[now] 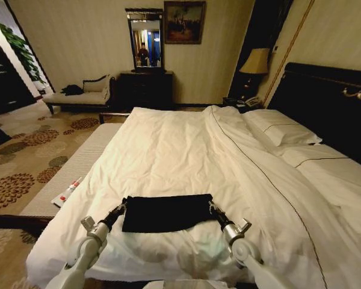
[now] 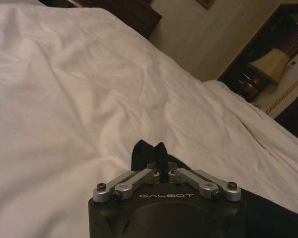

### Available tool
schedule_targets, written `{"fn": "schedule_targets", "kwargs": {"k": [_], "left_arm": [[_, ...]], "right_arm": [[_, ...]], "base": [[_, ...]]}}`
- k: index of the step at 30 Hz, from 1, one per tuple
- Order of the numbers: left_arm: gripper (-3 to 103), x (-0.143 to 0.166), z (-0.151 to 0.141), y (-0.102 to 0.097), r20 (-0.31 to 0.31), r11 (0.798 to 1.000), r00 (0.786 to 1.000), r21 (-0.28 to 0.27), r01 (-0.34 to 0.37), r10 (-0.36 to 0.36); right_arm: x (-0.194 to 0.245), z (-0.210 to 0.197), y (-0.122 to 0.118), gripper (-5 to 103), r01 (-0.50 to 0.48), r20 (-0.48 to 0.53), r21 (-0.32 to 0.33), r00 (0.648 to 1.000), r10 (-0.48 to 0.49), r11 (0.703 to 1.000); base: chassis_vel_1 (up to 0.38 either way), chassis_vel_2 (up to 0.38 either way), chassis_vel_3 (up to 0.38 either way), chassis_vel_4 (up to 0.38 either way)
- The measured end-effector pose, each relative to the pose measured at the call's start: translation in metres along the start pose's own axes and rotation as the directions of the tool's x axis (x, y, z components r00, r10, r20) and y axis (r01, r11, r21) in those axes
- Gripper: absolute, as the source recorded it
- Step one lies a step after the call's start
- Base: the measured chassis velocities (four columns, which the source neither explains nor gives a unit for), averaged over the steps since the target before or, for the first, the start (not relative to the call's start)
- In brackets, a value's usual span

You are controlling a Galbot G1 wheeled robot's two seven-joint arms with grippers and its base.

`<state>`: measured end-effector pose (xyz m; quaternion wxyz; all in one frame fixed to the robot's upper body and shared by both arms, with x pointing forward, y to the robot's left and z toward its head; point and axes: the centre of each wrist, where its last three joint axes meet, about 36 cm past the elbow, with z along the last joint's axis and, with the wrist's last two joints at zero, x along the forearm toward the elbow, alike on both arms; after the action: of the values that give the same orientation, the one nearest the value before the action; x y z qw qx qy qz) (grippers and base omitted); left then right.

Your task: Fold the clothes on the bed.

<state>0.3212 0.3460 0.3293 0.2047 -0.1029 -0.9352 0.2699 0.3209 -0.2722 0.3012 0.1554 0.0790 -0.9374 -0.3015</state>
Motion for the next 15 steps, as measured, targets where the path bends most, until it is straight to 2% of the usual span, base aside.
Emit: {"fn": "schedule_targets", "kwargs": {"k": [2, 4, 6, 7, 9, 10, 11, 13, 14, 15], "left_arm": [[2, 0.003, 0.002, -0.005, 0.001, 1.0, 1.0, -0.022, -0.003, 0.003], [2, 0.004, 0.001, -0.008, 0.005, 0.999, 1.0, -0.035, -0.003, 0.003], [2, 0.009, -0.005, -0.015, 0.028, 0.998, 1.0, -0.068, -0.005, 0.007], [2, 0.009, -0.005, -0.015, 0.028, 0.998, 1.0, -0.068, -0.005, 0.007], [12, 0.019, -0.02, -0.026, 0.071, 0.994, 0.997, -0.108, -0.01, 0.018], [18, 0.024, -0.028, -0.029, 0.093, 0.992, 0.995, -0.122, -0.01, 0.021], [18, 0.024, -0.028, -0.029, 0.093, 0.992, 0.995, -0.122, -0.01, 0.021], [28, 0.033, -0.048, -0.033, 0.143, 0.989, 0.99, -0.151, 0.003, 0.019], [28, 0.033, -0.048, -0.033, 0.143, 0.989, 0.99, -0.151, 0.003, 0.019], [34, 0.037, -0.06, -0.036, 0.171, 0.987, 0.985, -0.161, 0.008, 0.02]], "right_arm": [[0.001, 0.001, 0.001, 1, 0.015, 0.003, 0.045, 1.0, -0.015, 0.999], [0.002, 0.0, 0.002, 1, 0.022, 0.006, 0.064, 1.0, -0.023, 0.998], [0.006, -0.004, 0.008, 12, 0.046, 0.013, 0.087, 0.999, -0.047, 0.995], [0.006, -0.004, 0.008, 12, 0.046, 0.013, 0.087, 0.999, -0.047, 0.995], [0.012, -0.014, 0.017, 22, 0.061, 0.037, 0.097, 0.997, -0.065, 0.993], [0.014, -0.02, 0.021, 22, 0.058, 0.051, 0.104, 0.997, -0.064, 0.993], [0.014, -0.02, 0.021, 22, 0.058, 0.051, 0.104, 0.997, -0.064, 0.993], [0.017, -0.032, 0.027, 33, 0.02, 0.079, 0.116, 0.996, -0.03, 0.993], [0.017, -0.032, 0.027, 33, 0.02, 0.079, 0.116, 0.996, -0.03, 0.993], [0.018, -0.04, 0.031, 38, -0.023, 0.094, 0.118, 0.996, 0.012, 0.993]], "base": [[0.0, 0.0, 0.0, 0.0], [0.0, 0.0, 0.0, 0.0], [0.0, 0.0, 0.0, 0.0], [0.0, 0.0, 0.0, 0.0], [0.0, 0.0, 0.0, 0.0], [0.0, 0.0, 0.0, 0.0], [0.0, 0.0, 0.0, 0.0], [0.0, 0.0, 0.0, 0.0], [0.0, 0.0, 0.0, 0.0], [0.0, 0.0, 0.0, 0.0]]}}
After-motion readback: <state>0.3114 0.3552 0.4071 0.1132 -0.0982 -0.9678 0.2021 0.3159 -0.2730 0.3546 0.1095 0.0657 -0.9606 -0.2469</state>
